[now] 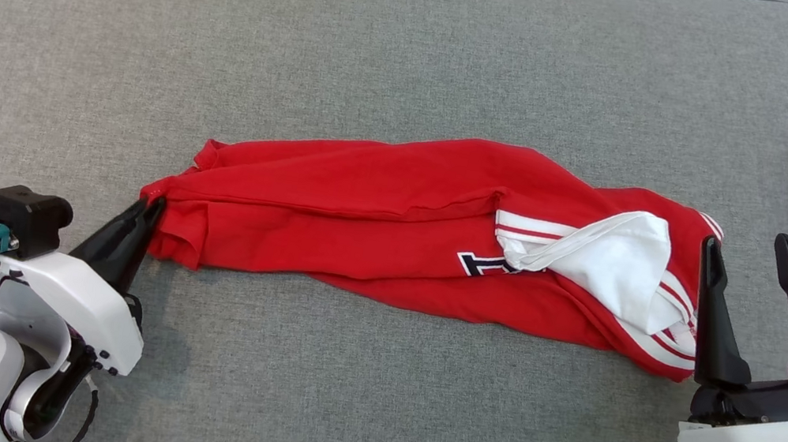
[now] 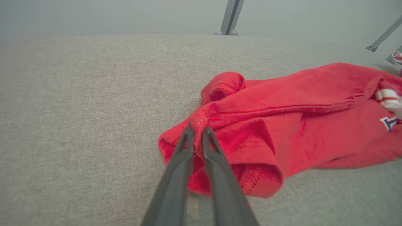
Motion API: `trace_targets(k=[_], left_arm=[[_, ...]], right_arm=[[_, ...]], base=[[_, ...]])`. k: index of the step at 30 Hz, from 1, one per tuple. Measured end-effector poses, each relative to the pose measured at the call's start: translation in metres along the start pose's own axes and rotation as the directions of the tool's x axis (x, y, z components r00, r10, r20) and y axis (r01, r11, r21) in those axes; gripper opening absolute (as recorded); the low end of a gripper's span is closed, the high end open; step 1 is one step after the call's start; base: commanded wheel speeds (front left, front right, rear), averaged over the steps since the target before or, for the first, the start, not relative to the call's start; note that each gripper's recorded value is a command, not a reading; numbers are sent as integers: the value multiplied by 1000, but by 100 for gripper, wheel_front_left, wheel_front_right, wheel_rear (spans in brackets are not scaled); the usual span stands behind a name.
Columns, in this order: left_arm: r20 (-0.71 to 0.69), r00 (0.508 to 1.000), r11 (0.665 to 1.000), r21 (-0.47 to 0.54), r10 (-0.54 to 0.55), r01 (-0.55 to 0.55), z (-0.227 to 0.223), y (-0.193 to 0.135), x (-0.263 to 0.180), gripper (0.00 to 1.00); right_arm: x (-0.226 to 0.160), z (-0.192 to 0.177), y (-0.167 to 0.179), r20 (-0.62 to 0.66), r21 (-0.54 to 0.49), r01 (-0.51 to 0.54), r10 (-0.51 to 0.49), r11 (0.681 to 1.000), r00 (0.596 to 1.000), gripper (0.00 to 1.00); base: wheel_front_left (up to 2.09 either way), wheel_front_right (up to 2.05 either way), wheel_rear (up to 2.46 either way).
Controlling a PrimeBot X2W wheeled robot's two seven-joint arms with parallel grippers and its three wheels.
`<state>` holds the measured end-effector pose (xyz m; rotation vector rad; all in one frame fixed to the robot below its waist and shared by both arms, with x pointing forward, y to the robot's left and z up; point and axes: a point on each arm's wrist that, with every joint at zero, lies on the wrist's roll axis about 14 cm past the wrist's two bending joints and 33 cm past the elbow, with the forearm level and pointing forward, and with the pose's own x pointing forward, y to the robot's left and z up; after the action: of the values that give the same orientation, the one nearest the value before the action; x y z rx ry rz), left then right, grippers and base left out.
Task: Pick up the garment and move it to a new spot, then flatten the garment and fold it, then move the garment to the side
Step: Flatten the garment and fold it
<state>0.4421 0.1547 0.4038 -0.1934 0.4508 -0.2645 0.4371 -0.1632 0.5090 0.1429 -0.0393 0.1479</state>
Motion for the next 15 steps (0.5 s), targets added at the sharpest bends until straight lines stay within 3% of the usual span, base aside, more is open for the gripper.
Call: trace_targets(k=[9, 15], left_arm=[[-10, 1000, 1000, 8, -4, 5, -3, 1, 4, 0], [0, 1000, 1000, 19, 0, 0, 1, 4, 7, 0]], right_arm=[[-2, -27, -24, -95, -3, 49, -49, 999, 994, 100], [7, -54, -22, -178, 16, 22, -19, 1000, 984, 100]], base=[[0, 0, 0], [0, 0, 0]])
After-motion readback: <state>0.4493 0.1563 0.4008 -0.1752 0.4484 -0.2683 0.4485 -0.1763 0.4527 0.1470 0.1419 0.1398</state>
